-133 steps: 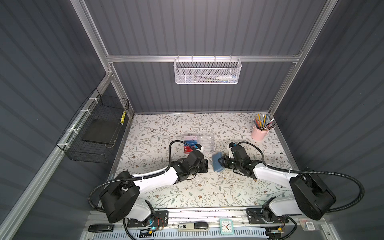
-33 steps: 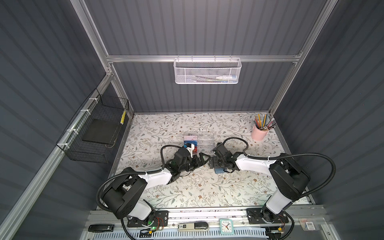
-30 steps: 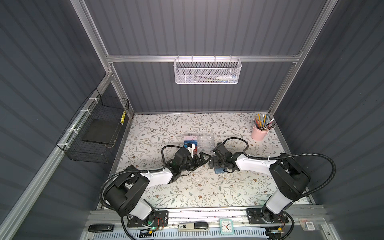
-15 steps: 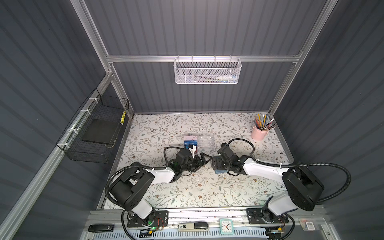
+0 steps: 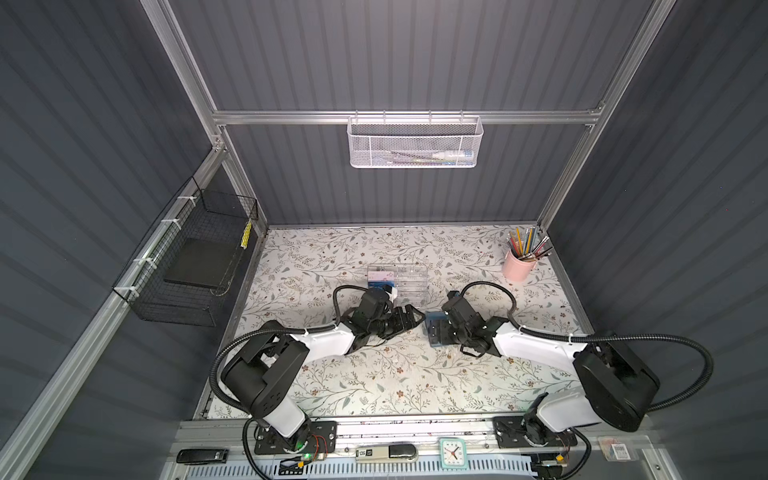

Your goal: Take the credit cards out of the card holder

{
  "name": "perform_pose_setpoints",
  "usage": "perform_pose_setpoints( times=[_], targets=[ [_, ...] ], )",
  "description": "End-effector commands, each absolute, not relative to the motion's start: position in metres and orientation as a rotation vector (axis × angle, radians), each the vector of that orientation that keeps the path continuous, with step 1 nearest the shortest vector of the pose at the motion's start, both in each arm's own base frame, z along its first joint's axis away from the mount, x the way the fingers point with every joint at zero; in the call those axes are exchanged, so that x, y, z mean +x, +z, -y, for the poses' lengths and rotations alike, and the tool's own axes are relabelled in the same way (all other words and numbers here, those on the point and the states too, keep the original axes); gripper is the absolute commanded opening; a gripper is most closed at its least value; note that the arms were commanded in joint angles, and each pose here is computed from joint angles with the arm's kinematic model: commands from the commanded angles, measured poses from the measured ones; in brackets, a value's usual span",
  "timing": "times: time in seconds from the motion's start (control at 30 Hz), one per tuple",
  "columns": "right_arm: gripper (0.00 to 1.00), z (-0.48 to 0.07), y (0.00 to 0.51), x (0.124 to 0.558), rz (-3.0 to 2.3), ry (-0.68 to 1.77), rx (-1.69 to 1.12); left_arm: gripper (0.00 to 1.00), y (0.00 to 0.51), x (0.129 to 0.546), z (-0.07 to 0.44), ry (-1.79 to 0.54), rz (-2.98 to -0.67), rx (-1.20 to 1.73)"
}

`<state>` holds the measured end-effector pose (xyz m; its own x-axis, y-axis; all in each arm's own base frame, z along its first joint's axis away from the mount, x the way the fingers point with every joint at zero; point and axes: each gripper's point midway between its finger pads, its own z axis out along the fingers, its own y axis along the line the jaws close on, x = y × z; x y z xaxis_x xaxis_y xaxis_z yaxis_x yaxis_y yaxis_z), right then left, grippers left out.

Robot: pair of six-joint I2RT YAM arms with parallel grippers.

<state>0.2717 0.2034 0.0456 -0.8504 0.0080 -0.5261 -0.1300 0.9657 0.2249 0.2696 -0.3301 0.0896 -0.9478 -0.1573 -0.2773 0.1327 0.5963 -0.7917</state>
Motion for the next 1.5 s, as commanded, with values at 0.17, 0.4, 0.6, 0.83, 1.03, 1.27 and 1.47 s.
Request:
perform_pose_setpoints(
  times=[0.17, 0.4, 0.6, 0.83, 1.03, 1.27, 1.47],
  targets=[
    [0.99, -0.187, 0.056, 0.261, -2.523, 0.385, -0.044, 0.82, 0.068, 0.264, 0.335, -1.094, -2.611, 0.122],
    [0.99, -0.174, 0.057, 0.256, -2.511, 0.392, -0.018, 0.8, 0.057, 0.261, 0.346, -1.015, -2.647, 0.187],
    [0.99, -0.168, 0.058, 0.253, -2.493, 0.424, 0.009, 0.69, 0.048, 0.266, 0.336, -0.879, -2.672, 0.212],
    [0.99, -0.168, 0.057, 0.254, -2.489, 0.436, 0.004, 0.62, 0.045, 0.268, 0.339, -0.838, -2.671, 0.231],
    [0.99, -0.17, 0.056, 0.252, -2.493, 0.453, -0.011, 0.41, 0.042, 0.268, 0.342, -0.8, -2.677, 0.255],
    [0.99, -0.181, 0.058, 0.247, -2.484, 0.499, -0.079, 0.26, 0.037, 0.267, 0.34, -0.789, -2.677, 0.25],
    [0.99, -0.185, 0.058, 0.248, -2.501, 0.458, -0.122, 0.08, 0.038, 0.267, 0.34, -0.789, -2.673, 0.259]
  ],
)
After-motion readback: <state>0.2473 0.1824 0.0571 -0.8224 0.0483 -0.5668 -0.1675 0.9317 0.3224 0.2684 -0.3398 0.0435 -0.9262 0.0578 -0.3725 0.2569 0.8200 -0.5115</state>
